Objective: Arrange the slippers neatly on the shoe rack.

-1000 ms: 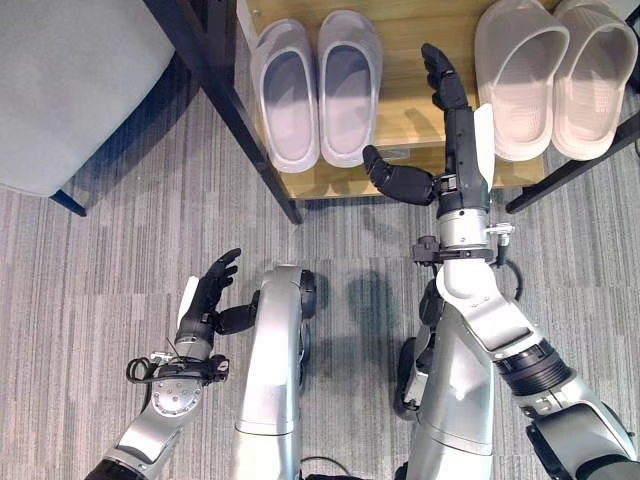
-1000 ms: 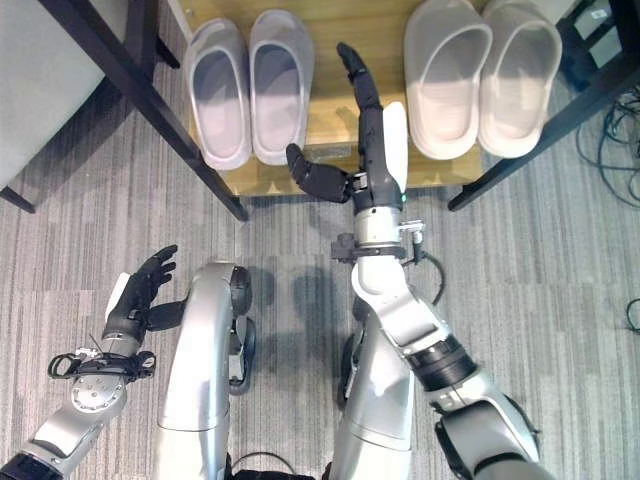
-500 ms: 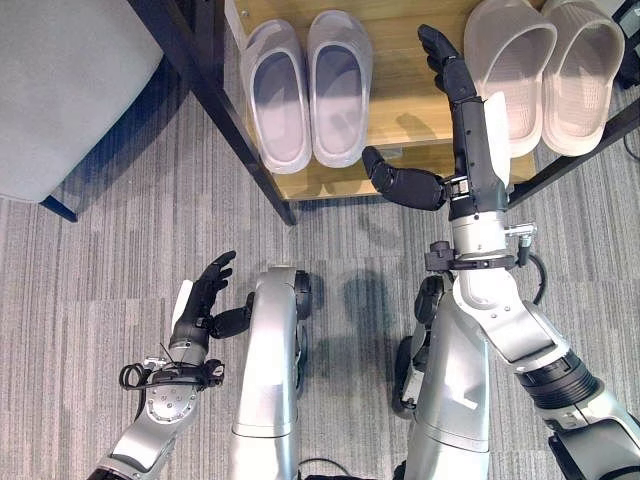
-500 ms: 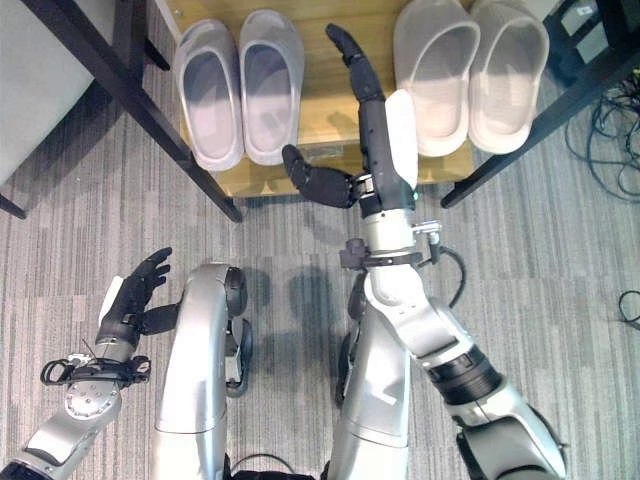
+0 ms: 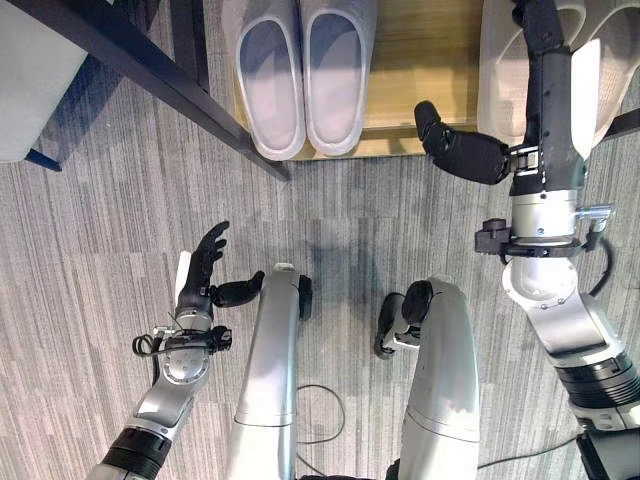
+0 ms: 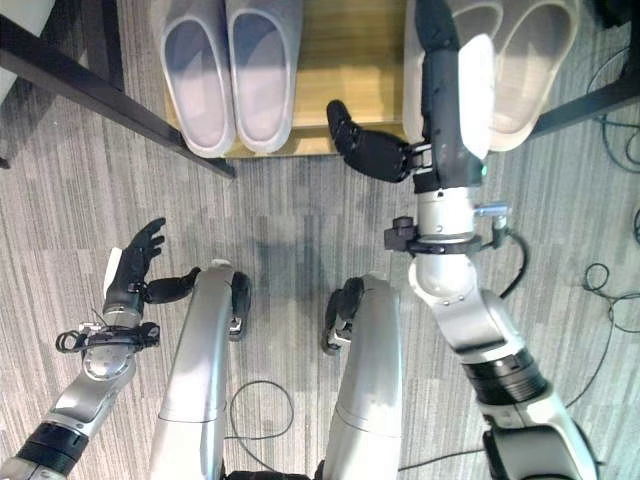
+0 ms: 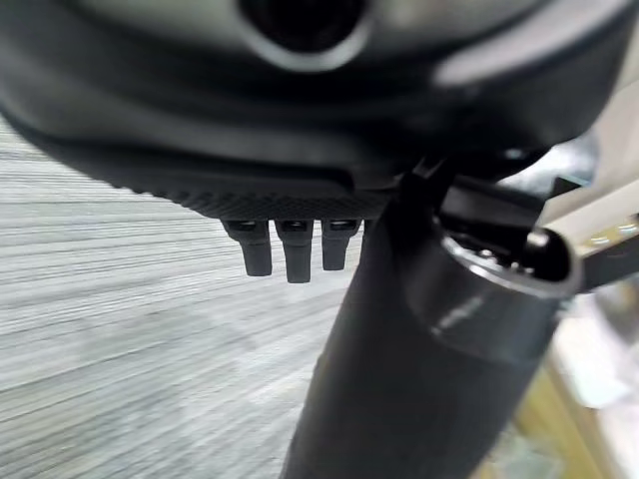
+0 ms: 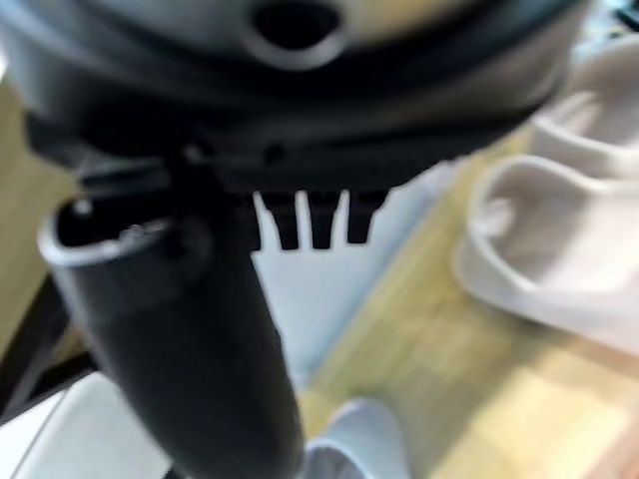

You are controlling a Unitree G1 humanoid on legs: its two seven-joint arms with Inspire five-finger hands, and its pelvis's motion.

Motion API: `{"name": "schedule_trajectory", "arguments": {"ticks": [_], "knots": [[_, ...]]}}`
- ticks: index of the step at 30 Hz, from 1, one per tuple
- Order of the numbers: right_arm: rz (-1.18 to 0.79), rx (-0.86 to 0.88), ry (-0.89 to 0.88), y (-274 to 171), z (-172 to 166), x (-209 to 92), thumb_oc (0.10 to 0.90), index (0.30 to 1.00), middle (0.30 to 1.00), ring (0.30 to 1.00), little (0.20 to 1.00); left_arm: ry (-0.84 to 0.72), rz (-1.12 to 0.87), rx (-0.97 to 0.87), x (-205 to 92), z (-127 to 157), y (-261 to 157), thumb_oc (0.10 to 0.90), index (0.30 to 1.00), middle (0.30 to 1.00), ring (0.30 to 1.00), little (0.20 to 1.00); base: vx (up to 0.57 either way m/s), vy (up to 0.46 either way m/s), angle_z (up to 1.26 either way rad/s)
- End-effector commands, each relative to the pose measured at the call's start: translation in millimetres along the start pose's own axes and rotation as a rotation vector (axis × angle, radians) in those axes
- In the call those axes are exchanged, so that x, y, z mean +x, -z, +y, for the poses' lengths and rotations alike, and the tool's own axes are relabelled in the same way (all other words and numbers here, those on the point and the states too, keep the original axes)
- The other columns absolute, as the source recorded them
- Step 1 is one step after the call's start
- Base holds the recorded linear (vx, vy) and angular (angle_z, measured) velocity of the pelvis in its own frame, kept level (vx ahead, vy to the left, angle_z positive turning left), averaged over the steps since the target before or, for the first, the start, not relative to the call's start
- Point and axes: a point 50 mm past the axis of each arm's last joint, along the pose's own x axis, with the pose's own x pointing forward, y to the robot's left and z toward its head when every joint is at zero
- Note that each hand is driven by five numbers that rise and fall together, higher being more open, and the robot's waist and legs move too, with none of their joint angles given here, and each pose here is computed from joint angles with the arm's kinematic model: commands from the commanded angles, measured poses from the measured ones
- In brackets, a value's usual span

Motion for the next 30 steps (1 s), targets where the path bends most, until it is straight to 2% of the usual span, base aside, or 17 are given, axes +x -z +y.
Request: {"name": "schedule_trajectory", "arguments": {"ticks": [1, 5, 6, 7, 9, 13, 14, 16, 18, 24, 25, 26, 29, 30], "knots": [[-0.093, -0.036, -0.088, -6.1, 4.6, -9.9, 0.8, 0.9, 0.9, 0.9, 0.9, 0.079, 0.026, -0.016, -20.4, -15.7, 19.1, 0.8, 0.9, 0.9, 0.9, 0.9, -0.14, -0.027, 0.17], [0.1, -0.098, -0.266, 30.2, 27.7, -50.3, 0.8, 0.9, 0.9, 0.9, 0.9, 0.138, 0.126, 0.008, -31.8, -22.1, 42.4, 0.8, 0.9, 0.9, 0.9, 0.9, -0.12, -0.062, 0.09], [0.189, -0.125, -0.341, 44.8, 35.2, -71.7, 0.8, 0.9, 0.9, 0.9, 0.9, 0.16, 0.167, 0.019, -37.6, -24.4, 51.2, 0.8, 0.9, 0.9, 0.9, 0.9, -0.06, -0.055, 0.09], [0.189, -0.125, -0.342, 44.9, 35.3, -72.1, 0.8, 0.9, 0.9, 0.9, 0.9, 0.161, 0.168, 0.019, -37.9, -24.5, 51.5, 0.8, 0.9, 0.9, 0.9, 0.9, -0.03, -0.064, 0.11], [0.338, -0.154, -0.454, 66.4, 44.9, -110.1, 0.8, 0.9, 0.9, 0.9, 0.9, 0.193, 0.23, 0.045, -47.6, -27.3, 65.2, 0.8, 0.9, 0.9, 0.9, 0.9, 0.02, -0.057, 0.18], [0.338, -0.154, -0.454, 66.5, 45.2, -110.5, 0.8, 0.9, 0.9, 0.9, 0.9, 0.193, 0.23, 0.045, -47.9, -27.2, 65.5, 0.8, 0.9, 0.9, 0.9, 0.9, 0.02, -0.027, 0.03], [0.51, -0.154, -0.573, 83.7, 57.8, -158.0, 0.8, 0.9, 0.9, 0.9, 0.9, 0.245, 0.316, 0.092, -62.3, -31.7, 83.5, 0.8, 0.9, 0.9, 0.9, 0.9, 0.1, -0.097, -0.01], [0.539, -0.179, -0.611, 88.1, 58.6, -168.4, 0.8, 0.9, 0.9, 0.9, 0.9, 0.254, 0.335, 0.103, -65.7, -30.8, 87.6, 0.8, 0.9, 0.9, 0.9, 0.9, 0.1, -0.085, 0.11], [0.645, -0.173, -0.66, 95.3, 59.6, -195.5, 0.8, 0.9, 0.9, 0.9, 0.9, 0.285, 0.386, 0.151, -75.6, -29.4, 98.7, 0.8, 0.9, 0.9, 0.9, 0.9, 0.07, -0.041, 0.2], [0.645, -0.173, -0.66, 95.3, 59.6, -195.7, 0.8, 0.9, 0.9, 0.9, 0.9, 0.286, 0.386, 0.151, -75.8, -29.4, 98.8, 0.8, 0.9, 0.9, 0.9, 0.9, 0.06, -0.015, 0.02], [0.867, -0.198, -0.787, 107.1, 60.4, -257.0, 0.8, 0.9, 0.9, 0.9, 0.9, 0.326, 0.464, 0.184, -95.0, -28.2, 113.5, 0.8, 0.9, 0.9, 0.9, 0.9, 0.4, -0.084, -0.01], [0.867, -0.198, -0.786, 107.1, 60.5, -257.1, 0.8, 0.9, 0.9, 0.9, 0.9, 0.326, 0.464, 0.184, -95.0, -28.2, 113.5, 0.8, 0.9, 0.9, 0.9, 0.9, 0.46, -0.095, 0.04], [0.975, -0.208, -0.857, 109.5, 60.5, -287.2, 0.8, 0.9, 0.9, 0.9, 0.9, 0.35, 0.466, 0.203, -98.4, -27.9, 114.5, 0.8, 0.9, 0.9, 0.9, 0.9, 0.15, -0.029, 0.05], [0.975, -0.207, -0.858, 109.4, 60.8, -287.6, 0.8, 0.9, 0.9, 0.9, 0.9, 0.35, 0.467, 0.204, -98.8, -27.6, 114.6, 0.8, 0.9, 0.9, 0.9, 0.9, 0.19, -0.039, -0.02]]}}
